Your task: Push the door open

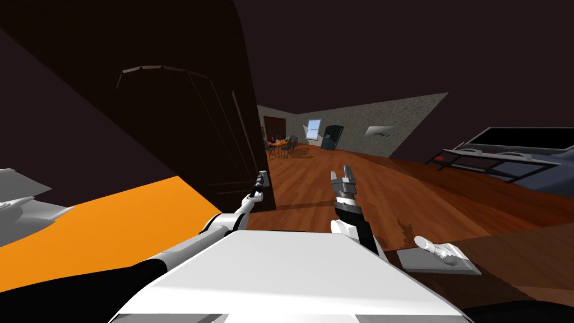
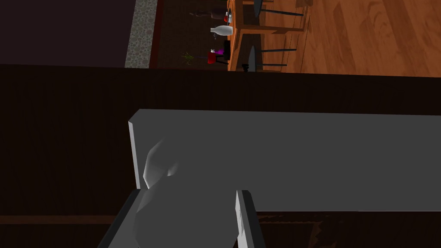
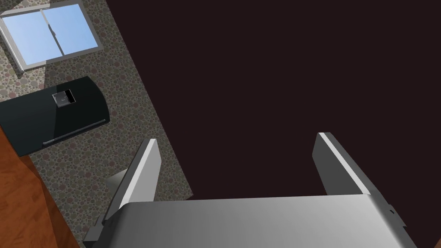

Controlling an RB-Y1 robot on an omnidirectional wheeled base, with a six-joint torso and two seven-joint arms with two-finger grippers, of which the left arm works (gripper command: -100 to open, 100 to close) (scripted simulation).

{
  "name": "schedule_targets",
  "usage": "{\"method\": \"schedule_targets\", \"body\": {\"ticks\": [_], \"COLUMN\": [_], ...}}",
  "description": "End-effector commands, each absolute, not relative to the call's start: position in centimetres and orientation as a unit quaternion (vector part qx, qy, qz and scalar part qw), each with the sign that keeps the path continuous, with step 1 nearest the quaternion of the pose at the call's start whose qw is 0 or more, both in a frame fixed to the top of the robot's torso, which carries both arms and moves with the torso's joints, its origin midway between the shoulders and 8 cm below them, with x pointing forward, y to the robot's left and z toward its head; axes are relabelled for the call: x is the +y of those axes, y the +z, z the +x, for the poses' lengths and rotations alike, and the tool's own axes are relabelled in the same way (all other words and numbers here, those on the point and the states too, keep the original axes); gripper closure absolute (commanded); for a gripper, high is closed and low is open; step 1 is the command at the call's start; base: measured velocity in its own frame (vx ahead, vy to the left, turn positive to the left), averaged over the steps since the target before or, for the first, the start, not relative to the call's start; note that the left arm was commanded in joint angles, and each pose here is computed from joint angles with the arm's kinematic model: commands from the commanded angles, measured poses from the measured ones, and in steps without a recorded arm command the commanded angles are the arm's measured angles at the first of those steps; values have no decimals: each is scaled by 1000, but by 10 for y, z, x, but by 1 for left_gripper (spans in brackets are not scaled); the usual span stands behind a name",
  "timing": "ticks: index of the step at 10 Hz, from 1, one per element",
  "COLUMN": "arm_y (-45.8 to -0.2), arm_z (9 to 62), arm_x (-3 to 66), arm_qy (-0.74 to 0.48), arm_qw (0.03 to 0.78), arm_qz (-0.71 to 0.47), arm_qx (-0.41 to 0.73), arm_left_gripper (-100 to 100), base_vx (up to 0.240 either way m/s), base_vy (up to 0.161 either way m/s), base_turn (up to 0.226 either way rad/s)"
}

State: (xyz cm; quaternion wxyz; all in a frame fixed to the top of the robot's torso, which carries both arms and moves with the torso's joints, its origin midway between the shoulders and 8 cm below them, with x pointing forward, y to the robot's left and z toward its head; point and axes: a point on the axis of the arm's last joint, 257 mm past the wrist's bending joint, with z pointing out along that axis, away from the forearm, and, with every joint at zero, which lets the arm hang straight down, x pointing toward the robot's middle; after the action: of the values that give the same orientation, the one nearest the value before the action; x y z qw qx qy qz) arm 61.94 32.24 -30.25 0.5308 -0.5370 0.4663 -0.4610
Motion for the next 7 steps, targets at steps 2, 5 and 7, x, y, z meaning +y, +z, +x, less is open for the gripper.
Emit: {"method": "schedule_targets", "body": {"ticks": [2,5,7], "arm_y": [-297,-297,-296], "arm_z": [619,615,612], "arm_x": [339,362,376], "arm_qy": [-456,-445,-438], "arm_qw": [540,549,555], "arm_qz": [-540,-550,-555], "arm_qx": [457,445,438], "arm_left_gripper": [100,100,100], "base_vx": [173,187,195], "base_vy": [-77,-107,-109], "base_turn": [47,66,68]}}
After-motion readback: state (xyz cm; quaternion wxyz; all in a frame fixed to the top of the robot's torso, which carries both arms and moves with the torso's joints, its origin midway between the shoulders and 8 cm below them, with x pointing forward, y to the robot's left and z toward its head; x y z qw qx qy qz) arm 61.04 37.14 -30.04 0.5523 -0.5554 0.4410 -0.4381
